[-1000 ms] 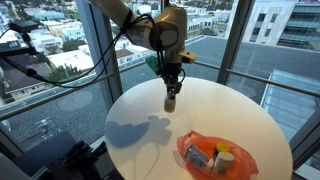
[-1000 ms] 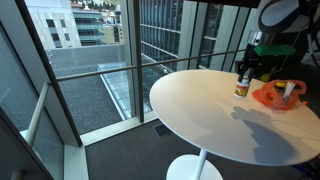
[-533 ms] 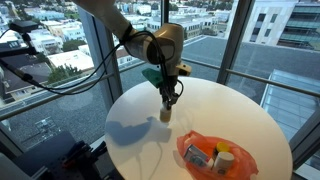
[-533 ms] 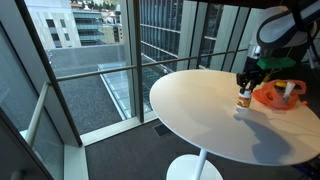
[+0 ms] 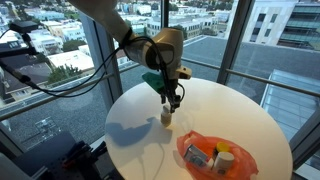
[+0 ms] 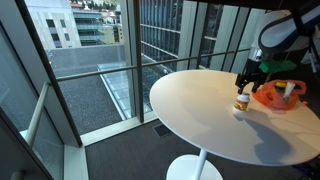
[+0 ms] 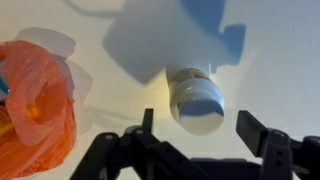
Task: Remove the white and orange bottle from the plastic bag and put it on the table
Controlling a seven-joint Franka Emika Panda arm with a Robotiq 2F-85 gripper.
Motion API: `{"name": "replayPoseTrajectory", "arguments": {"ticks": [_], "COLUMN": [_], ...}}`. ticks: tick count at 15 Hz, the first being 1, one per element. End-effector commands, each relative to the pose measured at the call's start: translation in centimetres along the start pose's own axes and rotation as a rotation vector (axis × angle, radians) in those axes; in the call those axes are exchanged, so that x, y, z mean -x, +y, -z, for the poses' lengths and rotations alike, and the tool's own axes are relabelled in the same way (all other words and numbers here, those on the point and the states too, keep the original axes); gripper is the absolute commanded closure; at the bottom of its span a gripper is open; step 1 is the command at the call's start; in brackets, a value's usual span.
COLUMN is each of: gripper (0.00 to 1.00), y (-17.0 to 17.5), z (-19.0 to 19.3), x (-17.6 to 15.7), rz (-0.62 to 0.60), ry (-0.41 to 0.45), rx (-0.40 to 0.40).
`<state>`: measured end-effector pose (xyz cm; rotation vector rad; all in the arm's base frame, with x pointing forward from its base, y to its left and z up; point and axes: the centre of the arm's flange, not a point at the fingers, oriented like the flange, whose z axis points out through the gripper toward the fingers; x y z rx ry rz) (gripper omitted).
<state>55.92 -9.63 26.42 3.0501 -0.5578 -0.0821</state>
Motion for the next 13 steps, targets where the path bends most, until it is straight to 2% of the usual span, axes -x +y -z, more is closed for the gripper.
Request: {"name": "replayPoseTrajectory", "arguments": {"ticks": [1,8,10,11,13], "gripper": [0.00,0.00,0.00,0.00,0.00], "y": [1.1,2.2,2.6,1.9,2.1], "z": [3.3,8.8,9.5,8.1,8.7], "x": [1.1,2.7,2.8,2.8,3.0], "rz": [-0.005,0.060,0.077,0.045,0.053], "ry": [-0.025,-0.123,-0.125,-0.117,-0.120], "rx": [0.019,0.032,0.027,0.021,0.019]}}
